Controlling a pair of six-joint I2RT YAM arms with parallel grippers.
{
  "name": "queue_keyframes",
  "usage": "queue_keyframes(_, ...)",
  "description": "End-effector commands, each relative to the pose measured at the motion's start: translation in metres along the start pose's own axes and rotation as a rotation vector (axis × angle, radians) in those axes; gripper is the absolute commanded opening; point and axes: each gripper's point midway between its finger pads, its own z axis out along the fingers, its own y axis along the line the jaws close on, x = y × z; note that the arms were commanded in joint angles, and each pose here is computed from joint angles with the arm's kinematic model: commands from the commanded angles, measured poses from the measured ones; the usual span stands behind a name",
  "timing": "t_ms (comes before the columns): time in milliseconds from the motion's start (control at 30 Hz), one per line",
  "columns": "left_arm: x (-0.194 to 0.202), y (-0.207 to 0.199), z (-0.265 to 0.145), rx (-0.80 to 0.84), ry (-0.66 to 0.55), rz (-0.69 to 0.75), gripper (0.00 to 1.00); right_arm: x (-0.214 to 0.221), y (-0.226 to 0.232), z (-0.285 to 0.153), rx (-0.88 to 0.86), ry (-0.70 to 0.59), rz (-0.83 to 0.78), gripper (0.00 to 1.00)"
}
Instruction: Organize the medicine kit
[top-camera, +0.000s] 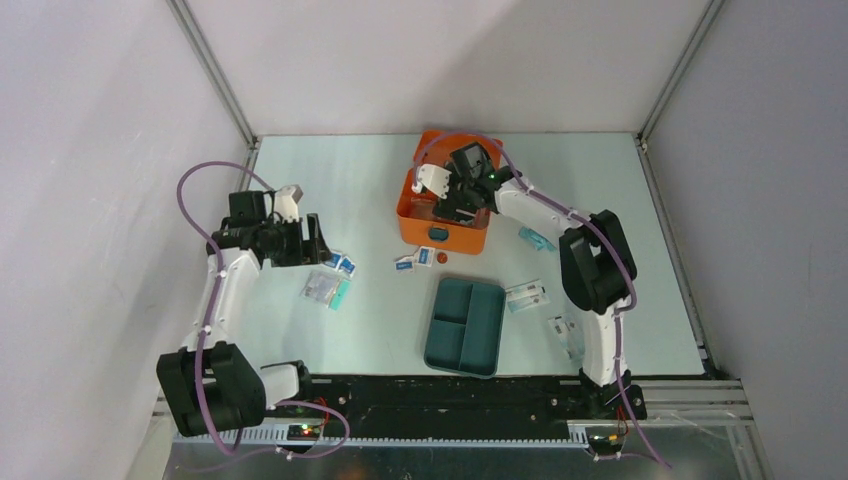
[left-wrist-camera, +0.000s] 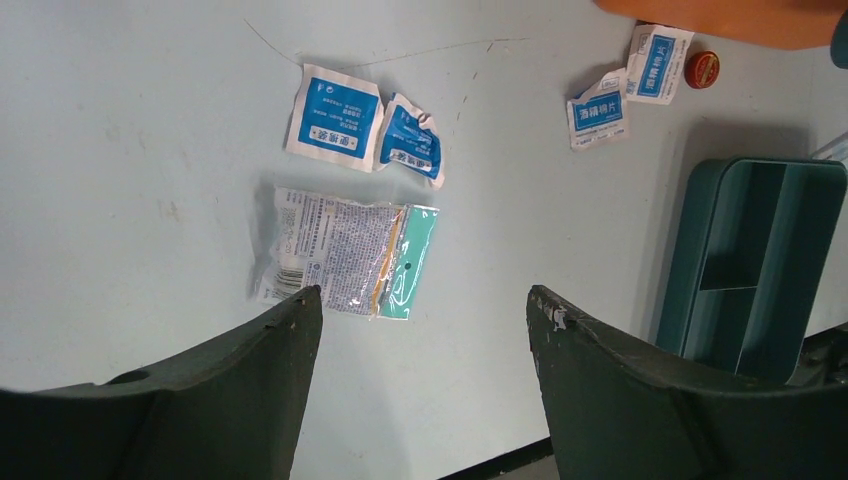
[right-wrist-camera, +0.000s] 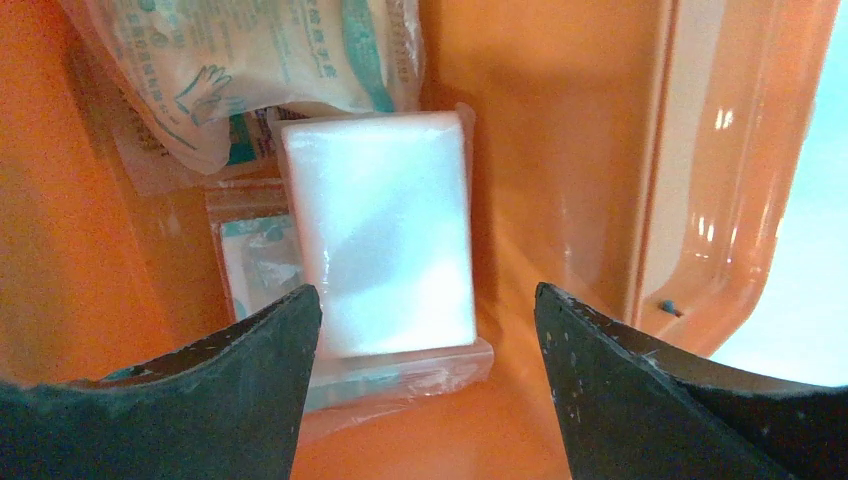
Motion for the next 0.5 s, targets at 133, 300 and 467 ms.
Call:
queue_keyframes(133,-0.005,-0.005,-0.008,0.021,-0.045,0.017,0.8,-0.021,-0.018,-0.025,0.079,-0.072,0.028,0.81)
queue_keyframes(300,-0.006,-0.007,-0.007,0.035,-0.045,0.018,0.8,-0.039,-0.028,-0.068,0.116,-0.145,0.115,0.8)
queue_keyframes(467,-0.017,-0.016,-0.006,0.079,-0.055,0.022,0.78,-0.057,-0.047,-0.144,0.202,-0.277,0.263,0.81)
